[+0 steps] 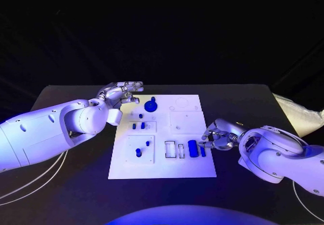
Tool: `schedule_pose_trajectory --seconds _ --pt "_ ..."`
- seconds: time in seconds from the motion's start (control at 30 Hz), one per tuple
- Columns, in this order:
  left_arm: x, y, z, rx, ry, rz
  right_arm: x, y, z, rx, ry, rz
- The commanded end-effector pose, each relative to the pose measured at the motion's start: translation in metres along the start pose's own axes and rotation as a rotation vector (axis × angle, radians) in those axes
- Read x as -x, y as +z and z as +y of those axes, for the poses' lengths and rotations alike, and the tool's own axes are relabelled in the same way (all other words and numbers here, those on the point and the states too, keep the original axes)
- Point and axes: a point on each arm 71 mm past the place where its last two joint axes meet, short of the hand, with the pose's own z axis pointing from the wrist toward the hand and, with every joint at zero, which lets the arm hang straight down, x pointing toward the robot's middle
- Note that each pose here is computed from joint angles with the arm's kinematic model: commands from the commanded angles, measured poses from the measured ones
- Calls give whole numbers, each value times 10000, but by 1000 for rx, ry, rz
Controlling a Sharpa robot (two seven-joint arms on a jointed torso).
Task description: Assemble the parts on the task board
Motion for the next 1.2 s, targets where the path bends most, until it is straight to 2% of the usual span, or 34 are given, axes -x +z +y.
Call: schedule_pose_trajectory --seconds 0.03,0.57,1.0,1.2 --pt "-16 -4 -5 -7 -1 17 -49 16 -4 -38 5 28" --pt "39 -10 -6 -3 7 1 -175 74 147 15 -31 50" --pt "42 -10 -3 0 7 2 -359 161 217 10 -66 111" --pt "45 -13 -3 1 7 2 -414 202 212 -5 -64 109"
